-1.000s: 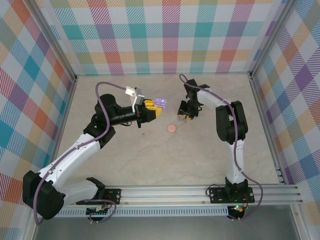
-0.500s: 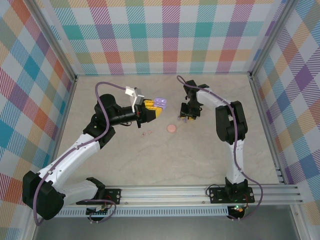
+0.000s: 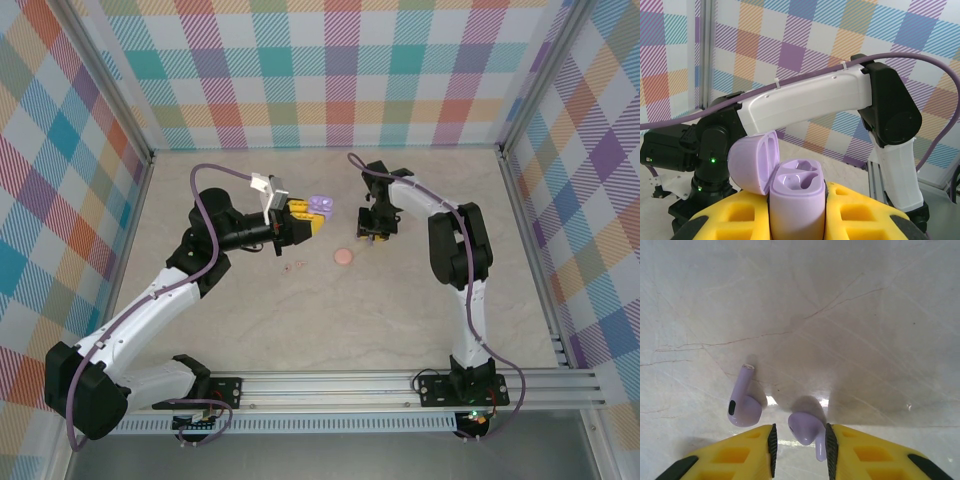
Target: Insert wireless bluetooth earbuds into charging case
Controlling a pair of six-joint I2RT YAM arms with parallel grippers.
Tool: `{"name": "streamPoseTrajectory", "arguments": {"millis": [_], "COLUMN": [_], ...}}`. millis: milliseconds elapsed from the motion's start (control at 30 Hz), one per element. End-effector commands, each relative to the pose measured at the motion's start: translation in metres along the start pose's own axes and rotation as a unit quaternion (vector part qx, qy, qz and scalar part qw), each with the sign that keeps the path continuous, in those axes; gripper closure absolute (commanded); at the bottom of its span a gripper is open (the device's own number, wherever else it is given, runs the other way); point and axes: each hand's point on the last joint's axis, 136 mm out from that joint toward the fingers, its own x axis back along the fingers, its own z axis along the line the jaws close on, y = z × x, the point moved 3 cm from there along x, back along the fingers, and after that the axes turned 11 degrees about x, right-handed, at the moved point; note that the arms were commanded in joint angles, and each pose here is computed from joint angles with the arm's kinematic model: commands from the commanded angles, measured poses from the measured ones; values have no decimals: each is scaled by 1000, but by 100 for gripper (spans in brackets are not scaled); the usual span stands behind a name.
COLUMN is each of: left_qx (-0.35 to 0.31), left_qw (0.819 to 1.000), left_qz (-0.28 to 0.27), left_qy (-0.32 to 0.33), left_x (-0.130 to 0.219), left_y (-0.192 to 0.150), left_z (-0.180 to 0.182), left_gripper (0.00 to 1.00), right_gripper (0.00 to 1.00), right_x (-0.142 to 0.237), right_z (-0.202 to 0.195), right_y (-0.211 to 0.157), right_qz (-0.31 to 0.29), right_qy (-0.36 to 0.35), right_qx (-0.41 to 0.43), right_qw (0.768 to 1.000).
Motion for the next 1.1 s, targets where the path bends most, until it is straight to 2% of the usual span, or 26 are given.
{"name": "streamPoseTrajectory", "arguments": {"millis": [0,500,1067], "left_qx": [-11,-10,-10], "left_qw": [1000,1000,1000], "left_qz": [-5,-5,-6], "left_qy": [-3,-1,3], "left_x": [3,4,5], "left_y": [0,-1,-1], "left_z": [-7,-6,-6], "left_gripper": [90,90,90], "right_gripper": [68,68,69], "right_x": [-2,-13,-19], "right_z": [1,4,-2], "right_y": [-1,-2,-12], "right_qz": [10,24,45], "right_qy": [-11,-16,-61], "right_qx": [9,12,22], "right_qw": [1000,1000,997]}}
